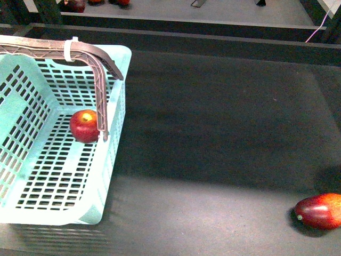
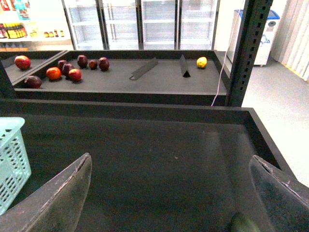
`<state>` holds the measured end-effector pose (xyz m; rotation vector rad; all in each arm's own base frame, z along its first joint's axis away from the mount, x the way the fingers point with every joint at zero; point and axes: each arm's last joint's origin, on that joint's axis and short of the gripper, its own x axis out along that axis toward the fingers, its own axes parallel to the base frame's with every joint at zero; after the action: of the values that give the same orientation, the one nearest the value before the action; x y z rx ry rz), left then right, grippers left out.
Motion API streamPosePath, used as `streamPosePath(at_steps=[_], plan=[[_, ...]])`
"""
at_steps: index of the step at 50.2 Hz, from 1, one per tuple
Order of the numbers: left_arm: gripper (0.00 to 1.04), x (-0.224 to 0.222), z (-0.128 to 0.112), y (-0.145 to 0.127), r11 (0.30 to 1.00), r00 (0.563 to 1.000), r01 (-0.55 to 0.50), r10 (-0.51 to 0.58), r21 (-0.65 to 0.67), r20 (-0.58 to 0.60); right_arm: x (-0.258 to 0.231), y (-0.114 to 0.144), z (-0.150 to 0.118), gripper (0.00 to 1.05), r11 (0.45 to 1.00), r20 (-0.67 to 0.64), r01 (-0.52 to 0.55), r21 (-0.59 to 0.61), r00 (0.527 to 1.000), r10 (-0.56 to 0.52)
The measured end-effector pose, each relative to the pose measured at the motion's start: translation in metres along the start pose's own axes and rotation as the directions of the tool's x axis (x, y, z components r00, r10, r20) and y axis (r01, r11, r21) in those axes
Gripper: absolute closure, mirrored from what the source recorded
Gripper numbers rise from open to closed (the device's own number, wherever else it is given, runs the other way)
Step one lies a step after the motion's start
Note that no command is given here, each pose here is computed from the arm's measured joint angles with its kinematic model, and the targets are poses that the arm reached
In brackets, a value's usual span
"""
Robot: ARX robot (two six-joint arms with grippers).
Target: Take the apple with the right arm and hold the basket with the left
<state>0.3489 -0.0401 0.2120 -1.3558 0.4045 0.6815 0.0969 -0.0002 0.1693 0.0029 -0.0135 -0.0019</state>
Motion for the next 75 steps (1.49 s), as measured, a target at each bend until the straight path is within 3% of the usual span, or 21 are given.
streamPosePath(at_steps=[5, 10, 11, 12, 14, 16, 18, 21, 24, 29, 32, 44, 49, 64, 75], plan=[[0.07, -0.022, -0.004, -0.008, 0.998, 0.998, 0.062, -0.062, -0.002, 0.016, 0.000, 0.000, 0.000, 0.09, 1.000, 0.000, 0.000, 0.000, 1.000, 0.000], [0.07, -0.054, -0.018, -0.013, 0.991, 0.990, 0.137, -0.137, -0.012, -0.018, 0.000, 0.000, 0.000, 0.09, 1.000, 0.000, 0.000, 0.000, 1.000, 0.000], [0.10, -0.056, -0.020, -0.012, 0.981, 0.980, 0.190, -0.188, 0.031, -0.059, 0.000, 0.000, 0.000, 0.09, 1.000, 0.000, 0.000, 0.000, 1.000, 0.000], [0.15, -0.056, -0.022, -0.008, 0.946, 0.949, 0.304, -0.290, 0.117, -0.121, 0.000, 0.000, 0.000, 0.09, 1.000, 0.000, 0.000, 0.000, 1.000, 0.000], [0.22, -0.056, -0.021, 0.001, 0.871, 0.899, 0.435, -0.406, 0.229, -0.164, 0.000, 0.000, 0.000, 0.09, 1.000, 0.000, 0.000, 0.000, 1.000, 0.000], [0.33, -0.057, -0.013, 0.020, 0.688, 0.832, 0.534, -0.529, 0.491, -0.165, 0.000, 0.000, 0.000, 0.09, 1.000, 0.000, 0.002, 0.000, 1.000, -0.002], [0.42, -0.062, -0.004, 0.034, 0.530, 0.790, 0.522, -0.596, 0.668, -0.144, 0.000, 0.000, 0.000, 0.09, 1.000, 0.000, 0.002, 0.000, 1.000, -0.002], [0.58, -0.073, 0.010, 0.051, 0.295, 0.744, 0.399, -0.657, 0.868, -0.118, 0.000, 0.000, 0.000, 0.09, 1.000, 0.000, 0.000, 0.000, 1.000, 0.000], [0.71, -0.078, 0.018, 0.065, 0.197, 0.739, 0.320, -0.664, 0.927, -0.114, 0.000, 0.000, 0.000, 0.09, 1.000, 0.000, 0.000, 0.000, 1.000, 0.000], [0.90, -0.082, 0.024, 0.087, 0.111, 0.750, 0.259, -0.649, 0.960, -0.127, 0.000, 0.000, 0.000, 0.09, 1.000, 0.000, 0.000, 0.000, 1.000, 0.000], [1.02, -0.086, 0.029, 0.100, 0.090, 0.753, 0.244, -0.645, 0.966, -0.131, 0.000, 0.000, 0.000, 0.09, 1.000, 0.000, 0.000, 0.000, 1.000, 0.000], [1.01, -0.102, 0.046, 0.137, 0.059, 0.745, 0.241, -0.651, 0.969, -0.146, 0.000, 0.000, 0.000, 0.09, 1.000, 0.000, 0.000, 0.000, 1.000, 0.000], [1.01, -0.106, 0.053, 0.146, 0.077, 0.751, 0.219, -0.649, 0.973, -0.118, 0.000, 0.000, 0.000, 0.09, 1.000, 0.000, 0.000, 0.000, 1.000, 0.000], [1.01, -0.114, 0.053, 0.173, 0.072, 0.751, 0.222, -0.649, 0.972, -0.123, 0.000, 0.000, 0.000, 0.09, 1.000, 0.000, 0.000, 0.000, 1.000, 0.000], [1.01, -0.125, 0.055, 0.177, 0.072, 0.742, 0.222, -0.660, 0.972, -0.121, 0.000, 0.000, 0.000, 0.09, 1.000, 0.000, 0.000, 0.000, 1.000, 0.000]])
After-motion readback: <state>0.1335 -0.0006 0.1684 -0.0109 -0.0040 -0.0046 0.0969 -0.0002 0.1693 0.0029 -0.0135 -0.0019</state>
